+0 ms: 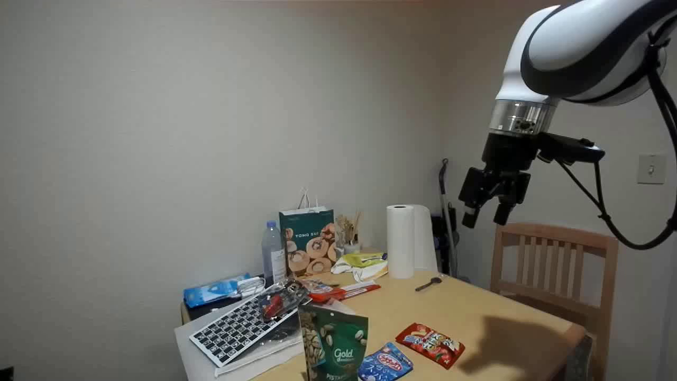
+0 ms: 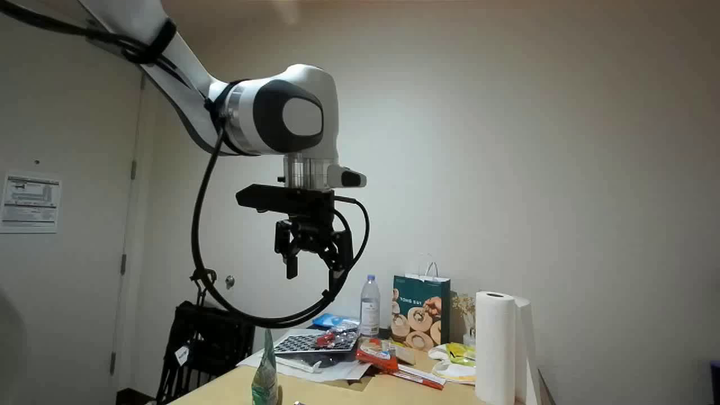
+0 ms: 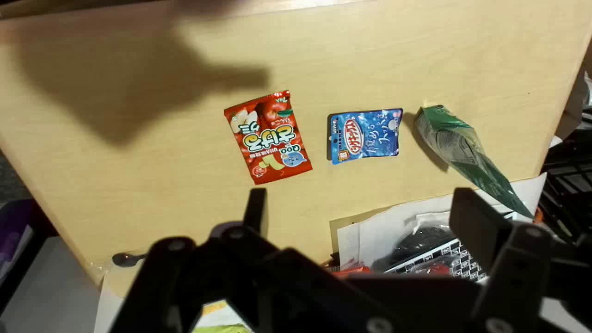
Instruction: Move the blue pack
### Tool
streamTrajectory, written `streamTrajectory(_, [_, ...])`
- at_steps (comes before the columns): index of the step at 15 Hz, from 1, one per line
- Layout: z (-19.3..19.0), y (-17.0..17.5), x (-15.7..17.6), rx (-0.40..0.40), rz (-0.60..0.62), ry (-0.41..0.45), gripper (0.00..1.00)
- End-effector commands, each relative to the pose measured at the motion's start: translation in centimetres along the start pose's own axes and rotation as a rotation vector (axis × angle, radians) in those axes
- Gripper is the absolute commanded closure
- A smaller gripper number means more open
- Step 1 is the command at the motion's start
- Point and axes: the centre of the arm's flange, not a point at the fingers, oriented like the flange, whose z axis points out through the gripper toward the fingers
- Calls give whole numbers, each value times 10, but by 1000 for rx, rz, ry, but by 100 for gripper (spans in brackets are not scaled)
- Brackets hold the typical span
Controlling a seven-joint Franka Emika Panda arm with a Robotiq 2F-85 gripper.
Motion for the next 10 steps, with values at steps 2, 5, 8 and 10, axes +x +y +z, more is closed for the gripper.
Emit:
streamTrajectory(2, [1,-1,1,1,4,2,0])
streamTrajectory(5, [7,-6,8,6,18,4,0])
streamTrajectory(8, [22,-10,21,-29,32,23,0])
streamTrajectory(10, [39,-15,35,-48,34,27,0])
